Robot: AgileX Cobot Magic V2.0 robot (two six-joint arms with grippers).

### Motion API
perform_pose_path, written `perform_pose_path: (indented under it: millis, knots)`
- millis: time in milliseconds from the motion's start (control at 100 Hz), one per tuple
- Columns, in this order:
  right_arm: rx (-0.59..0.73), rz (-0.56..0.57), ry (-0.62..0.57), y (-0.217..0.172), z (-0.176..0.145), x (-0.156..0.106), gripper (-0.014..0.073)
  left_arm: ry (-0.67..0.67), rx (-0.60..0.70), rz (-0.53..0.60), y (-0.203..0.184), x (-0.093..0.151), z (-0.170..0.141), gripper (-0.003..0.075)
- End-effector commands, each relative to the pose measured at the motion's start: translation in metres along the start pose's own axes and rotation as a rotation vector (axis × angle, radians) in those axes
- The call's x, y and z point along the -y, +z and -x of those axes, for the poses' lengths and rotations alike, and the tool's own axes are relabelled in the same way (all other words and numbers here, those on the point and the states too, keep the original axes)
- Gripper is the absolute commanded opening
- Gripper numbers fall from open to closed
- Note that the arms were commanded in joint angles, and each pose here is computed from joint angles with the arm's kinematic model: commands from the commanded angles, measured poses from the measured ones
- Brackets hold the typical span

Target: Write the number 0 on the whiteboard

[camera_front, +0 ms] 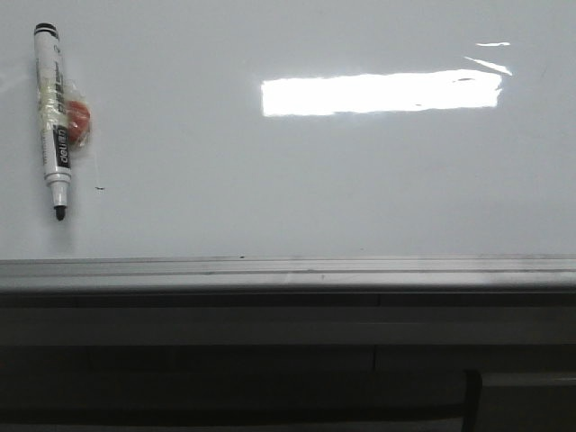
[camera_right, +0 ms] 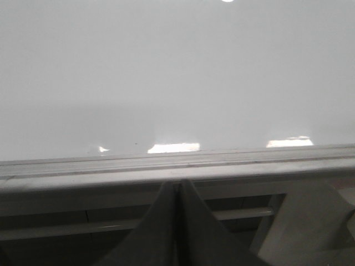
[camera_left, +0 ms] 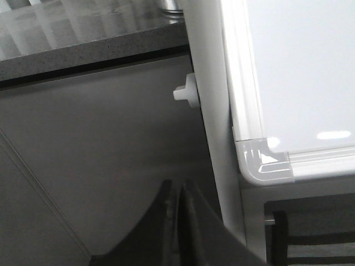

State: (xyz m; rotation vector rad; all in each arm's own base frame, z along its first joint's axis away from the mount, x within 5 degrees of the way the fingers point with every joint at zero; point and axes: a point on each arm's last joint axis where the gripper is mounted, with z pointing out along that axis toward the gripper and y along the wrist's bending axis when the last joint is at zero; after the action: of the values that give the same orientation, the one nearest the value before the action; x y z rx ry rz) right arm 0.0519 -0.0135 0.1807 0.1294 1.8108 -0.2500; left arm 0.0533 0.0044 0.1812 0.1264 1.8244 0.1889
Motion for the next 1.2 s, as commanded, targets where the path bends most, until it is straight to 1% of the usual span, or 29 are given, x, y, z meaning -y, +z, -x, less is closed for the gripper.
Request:
perform_pose_path:
  millis: [0, 140, 210, 280, 420, 500, 550, 590, 640, 720, 790, 900, 960, 1020, 1050, 1090, 1120, 1140, 1160, 1170, 1180, 1190]
  knots:
    - [0.036, -0.014, -0.014, 0.000, -0.001, 0.001, -0.0057, 0.007, 0.037, 0.002, 0.001, 0.001, -0.005, -0.0020]
    - [0.036, -0.014, -0.014, 0.000, -0.001, 0.001, -0.0057, 0.018, 0.042, 0.007, 0.001, 0.001, -0.005, -0.0020]
    - [0.036, -0.014, -0.014, 0.000, -0.001, 0.001, -0.0057, 0.006, 0.073, 0.006, 0.001, 0.001, -0.002, -0.0020]
    - [0.036, -0.014, -0.014, 0.000, -0.001, 0.001, -0.0058, 0.000, 0.148, 0.013, 0.000, 0.000, 0.005, -0.0020]
    - [0.036, -0.014, -0.014, 0.000, -0.001, 0.001, -0.0058, 0.000, 0.359, 0.038, -0.004, -0.002, 0.023, -0.0020]
    - [0.036, -0.014, -0.014, 0.000, -0.001, 0.001, -0.0057, -0.001, 0.427, 0.046, -0.007, -0.002, 0.029, -0.0020]
    - [0.049, -0.021, -0.034, 0.000, 0.001, 0.001, -0.0057, -0.001, 0.459, 0.050, -0.008, -0.003, 0.032, -0.0020]
    - [0.105, -0.023, -0.031, 0.000, 0.006, 0.001, -0.0058, -0.001, 0.487, 0.053, -0.009, -0.003, 0.034, -0.0020]
    - [0.207, -0.029, -0.032, -0.002, 0.015, 0.002, -0.0058, -0.001, 0.509, 0.056, -0.010, -0.003, 0.036, -0.0020]
    - [0.396, -0.039, -0.034, -0.007, 0.031, 0.002, -0.0058, -0.001, 0.513, 0.056, -0.010, -0.003, 0.036, -0.0020]
    - [0.525, -0.045, -0.034, -0.012, 0.042, 0.003, -0.0058, -0.001, 0.511, 0.056, -0.010, -0.003, 0.036, -0.0020]
    - [0.683, -0.053, -0.035, -0.020, 0.054, 0.003, -0.0058, -0.001, 0.514, 0.056, -0.010, -0.003, 0.036, -0.0020]
    - [0.792, -0.059, -0.034, -0.027, 0.061, 0.003, -0.0058, -0.001, 0.527, 0.058, -0.011, -0.003, 0.037, -0.0020]
    - [0.851, -0.063, -0.029, -0.031, 0.065, 0.003, -0.0057, -0.003, 0.537, 0.059, -0.012, -0.004, 0.038, -0.0020]
    - [0.867, -0.064, -0.002, -0.032, 0.066, 0.004, -0.0057, -0.042, 0.538, 0.054, -0.012, -0.004, 0.038, -0.0020]
    - [0.854, -0.046, 0.086, -0.032, 0.067, 0.006, -0.0058, -0.157, 0.552, 0.037, -0.012, -0.005, 0.039, -0.0020]
    - [0.791, -0.013, 0.203, -0.030, 0.067, 0.008, -0.0058, -0.289, 0.560, 0.021, -0.013, -0.008, 0.040, -0.0020]
    - [0.762, 0.004, 0.273, -0.030, 0.069, 0.009, -0.0058, -0.353, 0.553, 0.012, -0.013, -0.008, 0.040, -0.0020]
    - [0.703, 0.014, 0.312, -0.029, 0.069, 0.009, -0.0058, -0.379, 0.544, 0.008, -0.013, -0.009, 0.040, -0.0020]
    - [0.655, 0.019, 0.321, -0.027, 0.068, 0.009, -0.0058, -0.397, 0.541, 0.005, -0.013, -0.009, 0.041, -0.0020]
    - [0.643, 0.021, 0.323, -0.028, 0.071, 0.009, -0.0058, -0.403, 0.530, 0.002, -0.013, -0.009, 0.040, -0.0020]
    - [0.603, 0.023, 0.324, -0.027, 0.070, 0.008, -0.0058, -0.408, 0.529, 0.001, -0.013, -0.009, 0.041, -0.0020]
